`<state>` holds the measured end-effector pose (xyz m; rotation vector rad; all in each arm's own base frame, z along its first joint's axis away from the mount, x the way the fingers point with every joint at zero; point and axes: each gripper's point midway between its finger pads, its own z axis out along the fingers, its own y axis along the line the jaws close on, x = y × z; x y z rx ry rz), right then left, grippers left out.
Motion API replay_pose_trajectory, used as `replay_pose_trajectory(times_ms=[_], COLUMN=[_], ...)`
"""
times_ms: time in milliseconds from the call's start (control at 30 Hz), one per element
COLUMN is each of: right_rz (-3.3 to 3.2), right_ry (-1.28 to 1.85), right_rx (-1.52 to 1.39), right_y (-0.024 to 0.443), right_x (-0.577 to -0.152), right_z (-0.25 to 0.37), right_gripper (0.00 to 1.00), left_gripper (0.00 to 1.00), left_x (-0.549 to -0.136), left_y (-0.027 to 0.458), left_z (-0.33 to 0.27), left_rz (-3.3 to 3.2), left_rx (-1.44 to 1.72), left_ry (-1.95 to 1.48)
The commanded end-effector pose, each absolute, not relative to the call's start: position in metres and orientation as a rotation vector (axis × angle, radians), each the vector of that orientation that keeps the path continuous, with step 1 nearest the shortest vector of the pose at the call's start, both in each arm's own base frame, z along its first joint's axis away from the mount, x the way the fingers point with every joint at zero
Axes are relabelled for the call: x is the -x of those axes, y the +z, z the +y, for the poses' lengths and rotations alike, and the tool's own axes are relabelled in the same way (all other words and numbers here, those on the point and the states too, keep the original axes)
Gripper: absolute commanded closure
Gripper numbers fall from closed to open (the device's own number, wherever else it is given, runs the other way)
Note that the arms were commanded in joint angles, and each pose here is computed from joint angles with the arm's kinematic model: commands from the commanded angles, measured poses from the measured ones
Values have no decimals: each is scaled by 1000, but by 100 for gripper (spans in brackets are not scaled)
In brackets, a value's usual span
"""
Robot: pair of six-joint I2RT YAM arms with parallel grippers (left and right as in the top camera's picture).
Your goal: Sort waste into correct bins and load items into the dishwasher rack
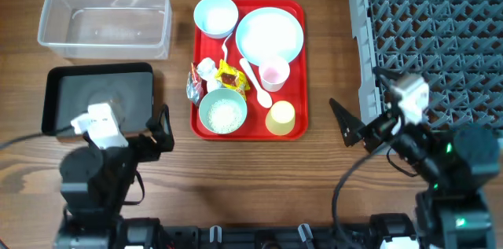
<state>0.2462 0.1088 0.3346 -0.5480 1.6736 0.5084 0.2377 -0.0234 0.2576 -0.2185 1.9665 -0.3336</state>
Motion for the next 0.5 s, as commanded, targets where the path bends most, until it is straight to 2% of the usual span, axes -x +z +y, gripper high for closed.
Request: replay_pose_trajectory(times_ms=[0, 267, 467], right_rz=[1714, 1937, 2061], right_ry=[617, 637, 689], right_rx=[593, 626, 594], right_y=[361, 371, 361], right_x=[-249, -260, -273], right_z=[121, 120, 120], right_gripper=[0, 0, 0], left_gripper=[0, 0, 0], left_x=[-247, -262, -264], left_y=[275, 258, 234], left_z=[-39, -50, -50], left_rz=[2035, 2321, 2544], left_rx=[167, 202, 268], left_ry=[-416, -485, -481])
